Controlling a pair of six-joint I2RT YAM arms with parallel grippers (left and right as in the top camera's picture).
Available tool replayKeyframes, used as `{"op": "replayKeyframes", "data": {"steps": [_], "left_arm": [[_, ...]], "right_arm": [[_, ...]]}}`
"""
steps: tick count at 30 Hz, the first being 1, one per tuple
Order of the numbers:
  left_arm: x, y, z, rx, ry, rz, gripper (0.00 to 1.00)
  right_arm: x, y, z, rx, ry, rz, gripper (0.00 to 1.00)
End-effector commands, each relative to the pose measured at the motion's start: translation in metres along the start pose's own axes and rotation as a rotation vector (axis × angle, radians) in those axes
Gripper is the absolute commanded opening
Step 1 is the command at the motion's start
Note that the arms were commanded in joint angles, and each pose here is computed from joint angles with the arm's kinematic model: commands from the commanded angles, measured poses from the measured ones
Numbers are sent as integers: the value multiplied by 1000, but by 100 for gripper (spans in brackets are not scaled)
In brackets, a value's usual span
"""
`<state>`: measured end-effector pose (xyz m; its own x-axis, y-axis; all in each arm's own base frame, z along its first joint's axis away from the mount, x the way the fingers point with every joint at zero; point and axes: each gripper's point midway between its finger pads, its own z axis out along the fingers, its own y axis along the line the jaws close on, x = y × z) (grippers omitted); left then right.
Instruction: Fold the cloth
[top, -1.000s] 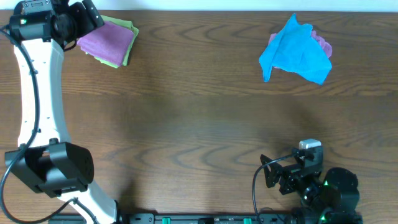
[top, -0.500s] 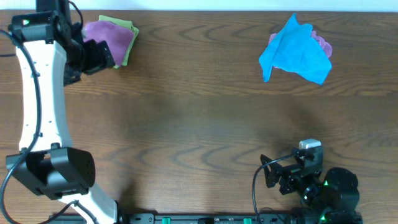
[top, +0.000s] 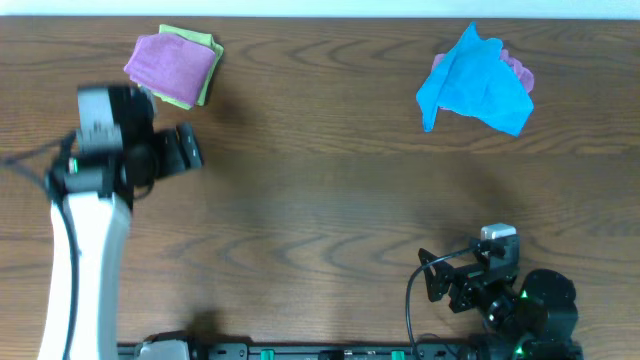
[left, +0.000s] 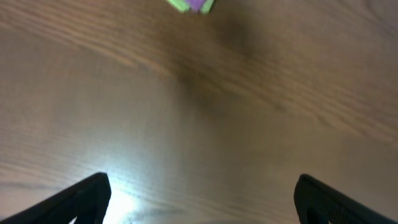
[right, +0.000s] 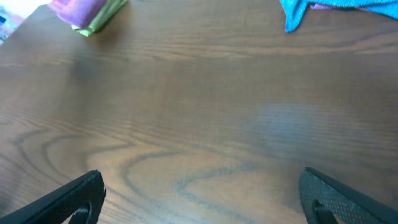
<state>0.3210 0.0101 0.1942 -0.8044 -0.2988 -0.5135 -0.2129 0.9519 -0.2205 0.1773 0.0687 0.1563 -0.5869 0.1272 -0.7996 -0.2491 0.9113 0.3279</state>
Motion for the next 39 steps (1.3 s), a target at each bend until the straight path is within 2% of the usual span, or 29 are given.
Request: {"op": "replayKeyframes", "data": {"steps": [1, 6, 11, 16, 21, 39], "left_arm": [[23, 6, -4, 9, -75, 8, 95], [59, 20, -7, -1, -191, 18, 96], [95, 39, -5, -47, -249, 16, 95], [118, 46, -2, -45, -301, 29, 95], [136, 48, 7, -38, -330, 110, 95], [192, 56, 13, -61, -210, 347, 95]], "right_arm": [[0, -2, -1, 9, -6, 17, 99], [0, -2, -1, 9, -6, 17, 99], [0, -2, -1, 9, -6, 17, 99], [0, -2, -1, 9, -6, 17, 99], [0, -2, -1, 9, -6, 17, 99], [0, -2, -1, 9, -6, 17, 99]]}}
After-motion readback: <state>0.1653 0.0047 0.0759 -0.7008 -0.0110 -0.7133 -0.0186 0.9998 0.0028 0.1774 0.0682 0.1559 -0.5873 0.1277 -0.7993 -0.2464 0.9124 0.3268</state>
